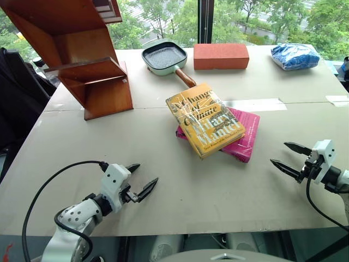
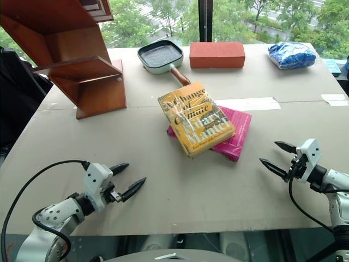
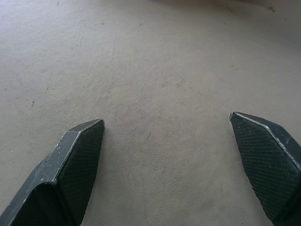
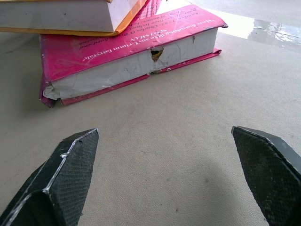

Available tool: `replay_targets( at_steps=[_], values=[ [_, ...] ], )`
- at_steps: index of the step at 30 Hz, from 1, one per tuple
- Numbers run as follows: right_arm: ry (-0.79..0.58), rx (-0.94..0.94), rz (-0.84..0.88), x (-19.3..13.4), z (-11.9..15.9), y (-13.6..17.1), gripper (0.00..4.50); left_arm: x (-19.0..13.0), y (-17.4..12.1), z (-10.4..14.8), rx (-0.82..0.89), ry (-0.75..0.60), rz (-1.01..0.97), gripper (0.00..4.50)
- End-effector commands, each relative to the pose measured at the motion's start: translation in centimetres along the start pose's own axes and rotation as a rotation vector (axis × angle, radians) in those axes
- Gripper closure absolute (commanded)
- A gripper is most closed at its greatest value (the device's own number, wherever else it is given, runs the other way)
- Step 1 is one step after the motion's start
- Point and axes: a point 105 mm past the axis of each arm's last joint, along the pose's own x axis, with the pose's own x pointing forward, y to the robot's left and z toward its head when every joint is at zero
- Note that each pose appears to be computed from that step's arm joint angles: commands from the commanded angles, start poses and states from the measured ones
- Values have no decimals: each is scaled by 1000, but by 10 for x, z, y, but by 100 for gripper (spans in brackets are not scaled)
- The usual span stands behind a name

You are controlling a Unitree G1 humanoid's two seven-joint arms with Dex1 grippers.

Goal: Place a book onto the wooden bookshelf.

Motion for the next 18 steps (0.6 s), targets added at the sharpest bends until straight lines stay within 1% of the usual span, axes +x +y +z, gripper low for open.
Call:
replay_targets(
  at_steps=[1, 18],
  values=[
    [-27, -52, -16, -3, 13, -8, 0, -3, 5, 11, 22, -28, 15, 9],
    [-30, -67, -8, 3, 17, -7, 0, -1, 6, 13, 34, -37, -6, 9]
  ],
)
